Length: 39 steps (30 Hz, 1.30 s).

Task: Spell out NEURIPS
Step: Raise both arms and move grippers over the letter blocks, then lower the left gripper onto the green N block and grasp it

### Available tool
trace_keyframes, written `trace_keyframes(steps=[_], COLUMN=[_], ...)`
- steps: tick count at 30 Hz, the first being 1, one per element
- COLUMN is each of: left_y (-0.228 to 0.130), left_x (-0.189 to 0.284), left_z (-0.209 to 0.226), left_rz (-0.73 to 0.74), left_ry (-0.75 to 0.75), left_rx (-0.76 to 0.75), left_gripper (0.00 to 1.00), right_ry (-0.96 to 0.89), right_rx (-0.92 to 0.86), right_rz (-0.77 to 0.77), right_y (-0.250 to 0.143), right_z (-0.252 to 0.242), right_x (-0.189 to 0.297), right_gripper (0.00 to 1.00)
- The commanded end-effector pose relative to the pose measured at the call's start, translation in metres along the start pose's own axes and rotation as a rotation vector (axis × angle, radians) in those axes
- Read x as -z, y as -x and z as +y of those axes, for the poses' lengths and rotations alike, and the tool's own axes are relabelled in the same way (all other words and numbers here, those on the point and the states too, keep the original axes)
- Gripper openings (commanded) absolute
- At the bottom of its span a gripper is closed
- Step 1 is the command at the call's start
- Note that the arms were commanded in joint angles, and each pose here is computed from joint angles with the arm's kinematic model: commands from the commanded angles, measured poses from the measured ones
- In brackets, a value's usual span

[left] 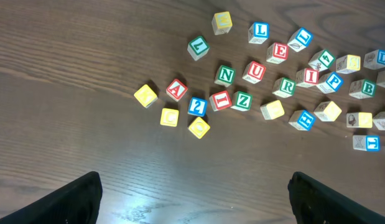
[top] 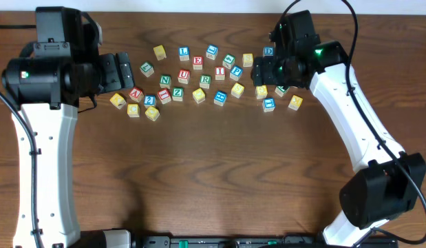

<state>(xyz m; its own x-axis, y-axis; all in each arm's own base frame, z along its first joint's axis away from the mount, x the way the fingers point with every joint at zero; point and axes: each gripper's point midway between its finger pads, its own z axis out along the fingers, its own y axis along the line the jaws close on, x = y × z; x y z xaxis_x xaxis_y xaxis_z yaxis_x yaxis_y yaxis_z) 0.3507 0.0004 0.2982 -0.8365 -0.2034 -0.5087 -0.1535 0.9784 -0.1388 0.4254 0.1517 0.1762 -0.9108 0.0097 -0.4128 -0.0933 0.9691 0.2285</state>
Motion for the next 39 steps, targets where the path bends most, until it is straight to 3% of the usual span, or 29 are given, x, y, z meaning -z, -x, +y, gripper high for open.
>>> trace_keyframes(steps=[1,18,30,39], left_y=[0.003,0.005,0.020,0.012], left_x=[-0.004,-0.053,-0.070,-0.094], left_z=[0.000,0.010,-0.010,-0.030], left_rz=[0.004,0.095,0.049,0.103], left_ry=[-0.008,0.058,0.026,0.014], left_rx=[0.030,0.038,0.008,-0.014], left_gripper=[0.93,0.91,0.90,0.90], right_ry=[0.005,0.049,0.047,0.009], right_rx=[0.007,0.025,-0.017,-0.060], right_rz=[-0.030,-0.078,-0.050,-0.031], right_y=[0.007,0.013,0.005,0.000], right_z=[0.011,0.039,0.042,0.034], right_x=[0.001,0.000,-0.001,-0.001], right_gripper=[0.85,0.85,0.85,0.86])
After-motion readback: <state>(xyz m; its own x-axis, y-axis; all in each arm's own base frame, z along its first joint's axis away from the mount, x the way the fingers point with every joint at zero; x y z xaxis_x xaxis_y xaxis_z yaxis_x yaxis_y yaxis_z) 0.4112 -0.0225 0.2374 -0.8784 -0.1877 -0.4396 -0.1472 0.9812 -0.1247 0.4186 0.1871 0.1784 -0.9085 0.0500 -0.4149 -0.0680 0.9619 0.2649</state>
